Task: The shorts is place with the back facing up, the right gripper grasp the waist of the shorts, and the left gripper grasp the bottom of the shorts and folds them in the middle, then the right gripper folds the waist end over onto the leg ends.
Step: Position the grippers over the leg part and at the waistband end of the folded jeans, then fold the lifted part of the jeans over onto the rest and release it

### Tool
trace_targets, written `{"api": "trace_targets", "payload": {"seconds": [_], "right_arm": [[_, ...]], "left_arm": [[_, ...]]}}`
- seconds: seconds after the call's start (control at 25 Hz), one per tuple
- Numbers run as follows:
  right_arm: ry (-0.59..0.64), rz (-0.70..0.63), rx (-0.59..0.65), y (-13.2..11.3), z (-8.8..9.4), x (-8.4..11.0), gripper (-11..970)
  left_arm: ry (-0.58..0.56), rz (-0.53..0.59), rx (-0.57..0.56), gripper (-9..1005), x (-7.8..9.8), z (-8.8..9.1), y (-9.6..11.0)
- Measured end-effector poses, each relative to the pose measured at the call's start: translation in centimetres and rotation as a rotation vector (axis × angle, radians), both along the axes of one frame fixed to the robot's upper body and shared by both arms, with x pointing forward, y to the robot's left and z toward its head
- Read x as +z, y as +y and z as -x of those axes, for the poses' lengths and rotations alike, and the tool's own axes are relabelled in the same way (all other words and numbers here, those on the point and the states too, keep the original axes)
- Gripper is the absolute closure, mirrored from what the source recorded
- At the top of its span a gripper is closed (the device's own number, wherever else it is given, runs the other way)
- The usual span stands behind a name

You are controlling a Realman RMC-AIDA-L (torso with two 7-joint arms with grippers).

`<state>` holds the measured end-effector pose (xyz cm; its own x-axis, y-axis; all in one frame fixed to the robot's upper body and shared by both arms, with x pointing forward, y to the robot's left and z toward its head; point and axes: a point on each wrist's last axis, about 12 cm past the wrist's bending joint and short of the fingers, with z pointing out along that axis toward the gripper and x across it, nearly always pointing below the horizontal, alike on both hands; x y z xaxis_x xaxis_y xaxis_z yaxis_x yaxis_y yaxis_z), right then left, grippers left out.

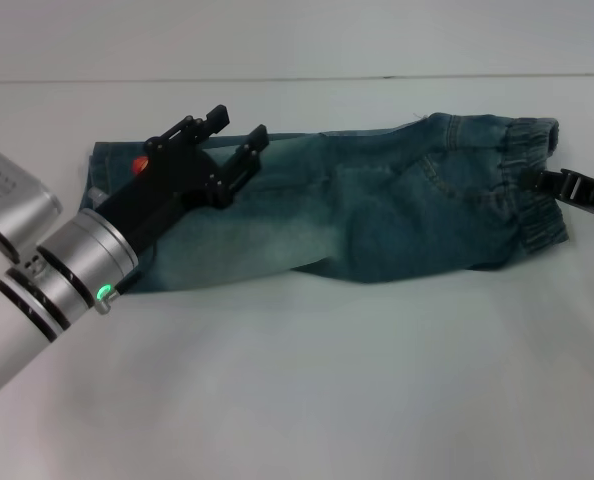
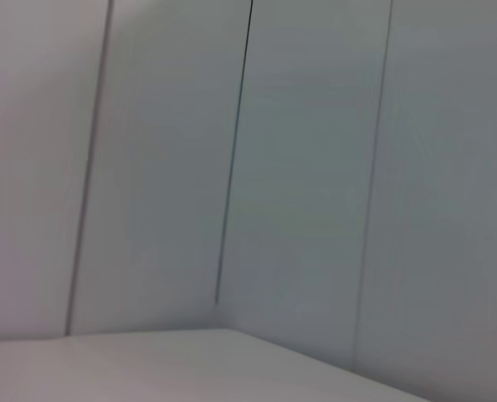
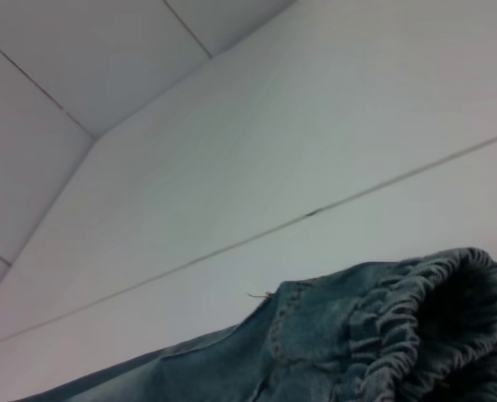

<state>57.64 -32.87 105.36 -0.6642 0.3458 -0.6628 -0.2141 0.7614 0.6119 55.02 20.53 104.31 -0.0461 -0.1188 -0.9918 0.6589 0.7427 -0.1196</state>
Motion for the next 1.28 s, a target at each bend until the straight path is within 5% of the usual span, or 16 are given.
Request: {"api": "trace_targets", "payload": {"seconds": [0.2, 0.44, 0.76, 1.28], "right_arm": [[-0.022, -0.022, 0.013, -0.4, 0.3, 0.6, 876], [-0.062, -0.054, 0.049, -0.8, 0.9, 1.8, 890], [-0.193, -0.114, 0.121, -2.0, 2.8, 5.5, 891], [-0.273, -0.152, 0.265, -2.1, 5.2, 9.4, 898]], "left_arm": [[-0.004, 0.005, 0.052, 337, -0.4, 0.1, -0.4], [-0.018, -0.069, 0.071, 557, -0.9, -0.1, -2.2], [-0.002, -0.057, 0.181, 992, -1.4, 0.4, -3.7], [0.096, -0.015, 0.173, 995, -2.4, 1.9, -5.2]]}}
